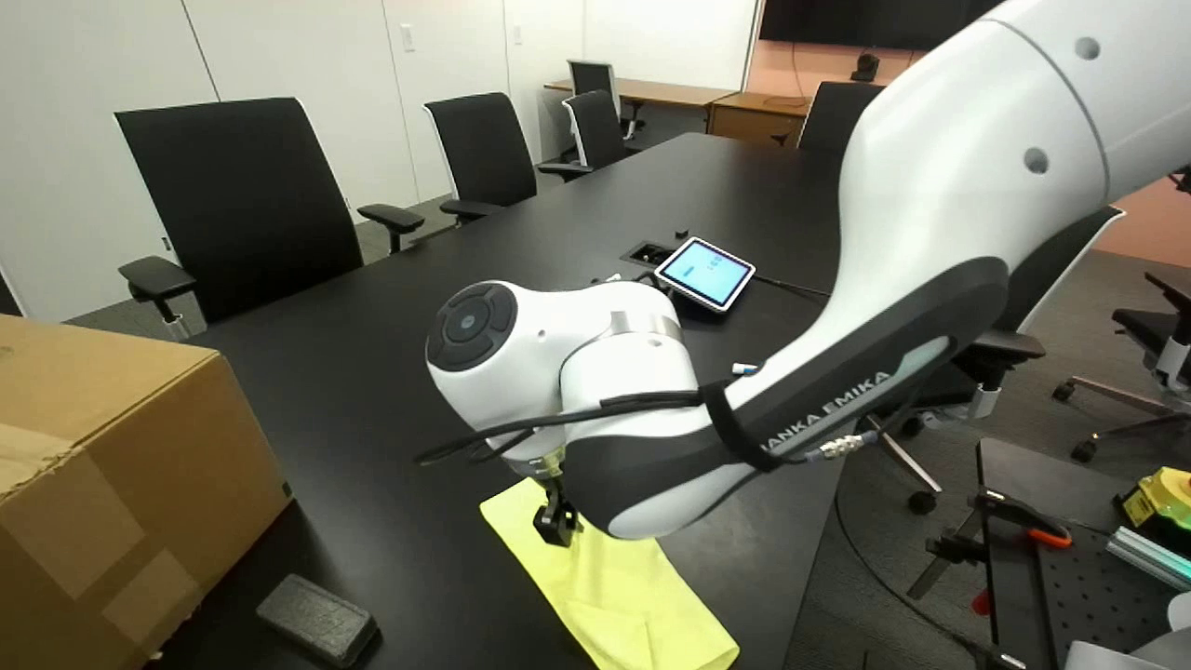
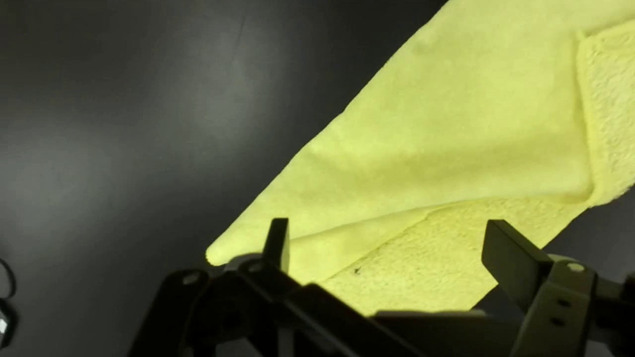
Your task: Fold the yellow towel from right to left
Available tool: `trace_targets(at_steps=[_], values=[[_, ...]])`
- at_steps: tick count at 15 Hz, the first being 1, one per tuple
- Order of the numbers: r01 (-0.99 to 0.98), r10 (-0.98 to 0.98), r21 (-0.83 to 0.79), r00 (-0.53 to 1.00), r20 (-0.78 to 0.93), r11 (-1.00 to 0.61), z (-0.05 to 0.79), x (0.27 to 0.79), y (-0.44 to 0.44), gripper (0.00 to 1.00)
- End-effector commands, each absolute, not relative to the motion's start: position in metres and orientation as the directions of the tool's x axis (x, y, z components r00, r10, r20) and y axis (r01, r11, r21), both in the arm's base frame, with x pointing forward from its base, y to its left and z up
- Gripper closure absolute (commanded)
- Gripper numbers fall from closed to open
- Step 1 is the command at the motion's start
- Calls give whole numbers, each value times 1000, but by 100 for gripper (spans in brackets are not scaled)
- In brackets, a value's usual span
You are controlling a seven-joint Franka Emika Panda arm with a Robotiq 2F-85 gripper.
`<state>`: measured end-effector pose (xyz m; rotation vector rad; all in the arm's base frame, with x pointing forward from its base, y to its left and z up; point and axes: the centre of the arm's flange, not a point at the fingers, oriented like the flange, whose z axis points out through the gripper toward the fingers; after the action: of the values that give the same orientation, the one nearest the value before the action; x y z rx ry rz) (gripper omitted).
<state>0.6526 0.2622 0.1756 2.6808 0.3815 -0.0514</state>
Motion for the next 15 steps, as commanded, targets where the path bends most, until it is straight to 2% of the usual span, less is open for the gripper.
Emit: trace_targets(at_steps=[1,7,15], values=[[79,95,440,995,15,-895,173,696,246,0],[-152,-118,489,988,100,-859,138,749,236,0],[-156,-151,565,987,56,-810,95,759,255,0]])
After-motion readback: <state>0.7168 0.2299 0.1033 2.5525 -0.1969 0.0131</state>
